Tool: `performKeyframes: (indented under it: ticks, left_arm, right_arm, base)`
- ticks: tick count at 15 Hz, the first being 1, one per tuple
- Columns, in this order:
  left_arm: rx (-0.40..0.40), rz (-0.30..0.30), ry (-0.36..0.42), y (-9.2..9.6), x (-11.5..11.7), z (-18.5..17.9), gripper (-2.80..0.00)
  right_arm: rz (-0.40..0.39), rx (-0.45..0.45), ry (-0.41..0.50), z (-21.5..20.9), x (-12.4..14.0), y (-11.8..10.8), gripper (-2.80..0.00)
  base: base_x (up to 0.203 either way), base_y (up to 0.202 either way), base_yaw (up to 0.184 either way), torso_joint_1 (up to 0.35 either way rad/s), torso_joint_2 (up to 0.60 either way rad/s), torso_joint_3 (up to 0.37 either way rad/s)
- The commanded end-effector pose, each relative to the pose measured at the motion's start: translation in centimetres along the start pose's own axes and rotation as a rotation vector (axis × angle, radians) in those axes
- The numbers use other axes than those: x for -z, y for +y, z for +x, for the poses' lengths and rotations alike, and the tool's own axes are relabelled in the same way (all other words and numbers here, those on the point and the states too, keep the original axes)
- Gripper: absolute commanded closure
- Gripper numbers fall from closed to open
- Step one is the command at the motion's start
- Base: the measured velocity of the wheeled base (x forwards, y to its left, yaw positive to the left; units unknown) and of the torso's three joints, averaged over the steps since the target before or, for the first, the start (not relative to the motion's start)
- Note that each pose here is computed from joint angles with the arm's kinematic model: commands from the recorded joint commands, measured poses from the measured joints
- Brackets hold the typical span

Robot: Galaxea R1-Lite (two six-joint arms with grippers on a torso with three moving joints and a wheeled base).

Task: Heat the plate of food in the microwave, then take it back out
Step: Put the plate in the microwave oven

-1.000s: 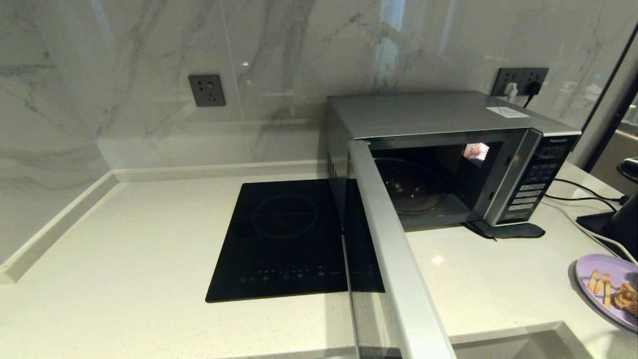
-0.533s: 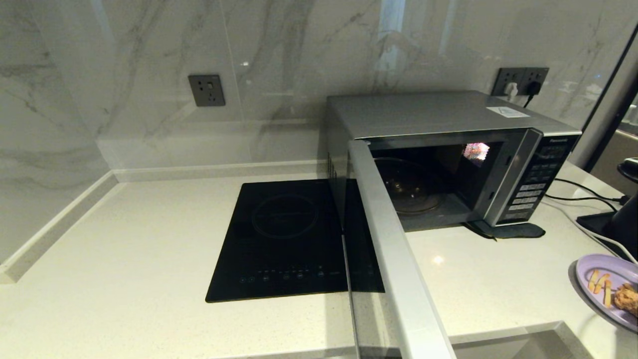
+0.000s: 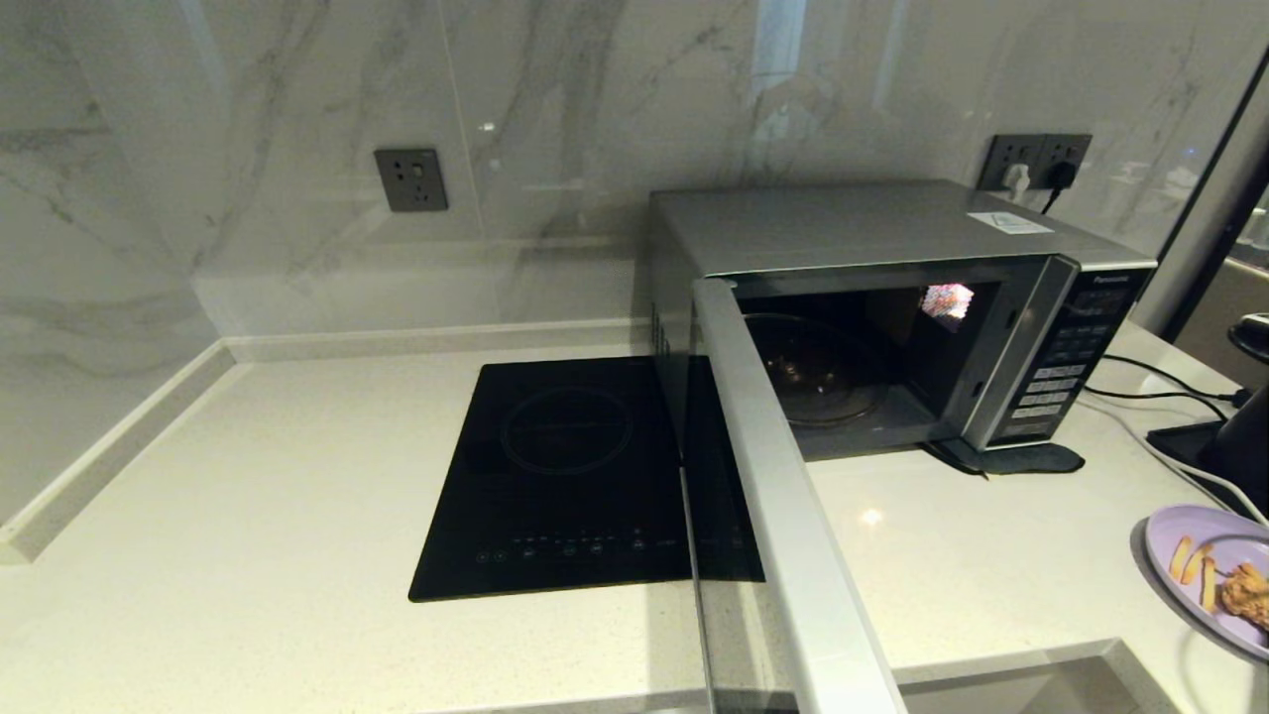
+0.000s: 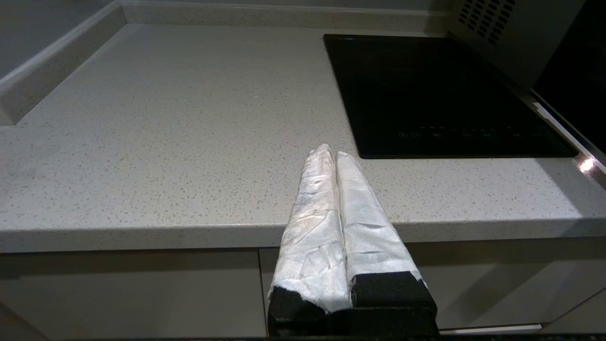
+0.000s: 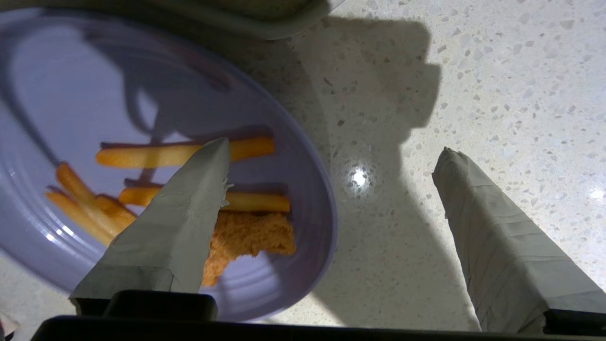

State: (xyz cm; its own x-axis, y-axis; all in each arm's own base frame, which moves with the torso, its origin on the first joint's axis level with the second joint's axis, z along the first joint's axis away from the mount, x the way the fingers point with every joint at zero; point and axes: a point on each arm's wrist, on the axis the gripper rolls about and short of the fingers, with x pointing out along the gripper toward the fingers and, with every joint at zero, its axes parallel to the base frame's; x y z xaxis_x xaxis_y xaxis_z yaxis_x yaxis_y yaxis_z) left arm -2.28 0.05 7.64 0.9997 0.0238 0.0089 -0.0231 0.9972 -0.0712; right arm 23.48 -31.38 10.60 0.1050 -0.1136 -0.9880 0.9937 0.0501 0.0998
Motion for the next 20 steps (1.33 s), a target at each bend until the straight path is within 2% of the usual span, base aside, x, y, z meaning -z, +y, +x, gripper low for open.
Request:
performKeyframes:
  ticks: [1,7,15,20]
  left_arm:
    - [-0.001,-0.001,0.001,0.0,0.0,0.0,0.00]
    - [-0.001,-0.001,0.001,0.0,0.0,0.0,0.00]
    - [-0.001,-0.001,0.001,0.0,0.0,0.0,0.00]
    - [-0.001,-0.001,0.001,0.0,0.0,0.0,0.00]
  right_arm:
    - [0.007,0.018,0.026,1.1,-0.1,-0.1,-2.80]
    - [-0.003,0.021,0.034,1.4,-0.1,0.1,-2.80]
    - [-0.075,0.023,0.044,2.0,0.8,1.6,-2.80]
    - [-0.082,0.037,0.042,2.2,1.0,1.7,-2.80]
  base:
    - [0.000,0.000,0.000,0.000,0.00,0.000]
    - [0.000,0.000,0.000,0.000,0.00,0.000]
    - [0.000,0.000,0.000,0.000,0.00,0.000]
    - [0.000,0.000,0.000,0.000,0.00,0.000]
